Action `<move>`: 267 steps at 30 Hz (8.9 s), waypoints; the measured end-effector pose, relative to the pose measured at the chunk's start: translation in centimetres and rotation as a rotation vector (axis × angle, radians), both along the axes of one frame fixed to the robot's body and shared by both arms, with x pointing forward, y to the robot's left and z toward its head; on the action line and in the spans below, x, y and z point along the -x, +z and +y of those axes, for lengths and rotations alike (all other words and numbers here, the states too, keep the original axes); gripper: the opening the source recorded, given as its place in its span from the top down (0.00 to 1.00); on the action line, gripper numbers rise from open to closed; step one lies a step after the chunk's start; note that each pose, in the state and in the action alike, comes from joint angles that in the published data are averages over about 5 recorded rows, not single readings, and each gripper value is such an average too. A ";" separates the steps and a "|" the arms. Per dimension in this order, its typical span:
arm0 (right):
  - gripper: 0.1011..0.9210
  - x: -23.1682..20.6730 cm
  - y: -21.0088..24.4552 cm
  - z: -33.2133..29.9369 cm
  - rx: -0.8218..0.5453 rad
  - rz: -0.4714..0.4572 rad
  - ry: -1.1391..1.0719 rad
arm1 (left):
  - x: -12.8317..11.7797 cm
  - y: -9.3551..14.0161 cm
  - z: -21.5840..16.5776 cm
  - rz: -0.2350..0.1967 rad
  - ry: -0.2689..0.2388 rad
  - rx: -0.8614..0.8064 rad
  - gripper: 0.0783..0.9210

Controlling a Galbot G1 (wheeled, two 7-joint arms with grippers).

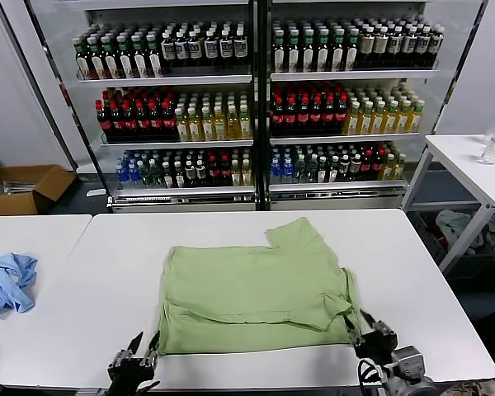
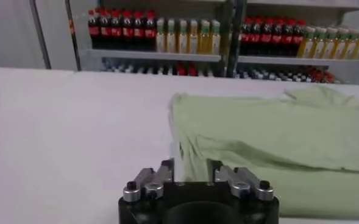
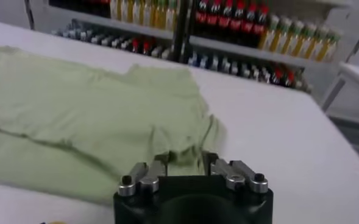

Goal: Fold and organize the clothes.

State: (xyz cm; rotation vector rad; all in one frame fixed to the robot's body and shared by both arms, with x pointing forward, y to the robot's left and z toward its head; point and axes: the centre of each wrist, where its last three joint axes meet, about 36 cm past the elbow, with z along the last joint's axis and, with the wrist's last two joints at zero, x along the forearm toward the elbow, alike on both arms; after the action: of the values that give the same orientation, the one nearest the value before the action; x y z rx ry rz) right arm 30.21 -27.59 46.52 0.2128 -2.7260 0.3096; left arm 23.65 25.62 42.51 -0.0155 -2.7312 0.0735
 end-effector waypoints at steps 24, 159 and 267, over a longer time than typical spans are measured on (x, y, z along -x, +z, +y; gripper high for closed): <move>0.12 -22.9 -2.2 1.8 -0.139 0.045 -0.067 | -20.5 -2.4 0.9 0.033 -0.053 -0.061 0.12; 0.12 -2.7 -2.7 1.0 -0.131 0.036 -0.062 | -9.1 -7.8 -3.7 0.023 0.097 -0.072 0.52; 0.12 -2.0 -1.3 1.4 -0.157 -0.028 -0.070 | -11.9 -5.2 2.0 0.101 0.030 0.216 0.36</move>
State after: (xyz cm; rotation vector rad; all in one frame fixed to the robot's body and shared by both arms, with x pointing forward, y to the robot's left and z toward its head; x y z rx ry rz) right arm 32.20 -26.19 45.25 0.1558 -2.7799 0.0790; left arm 35.52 27.61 37.33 -0.0317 -2.6102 0.3667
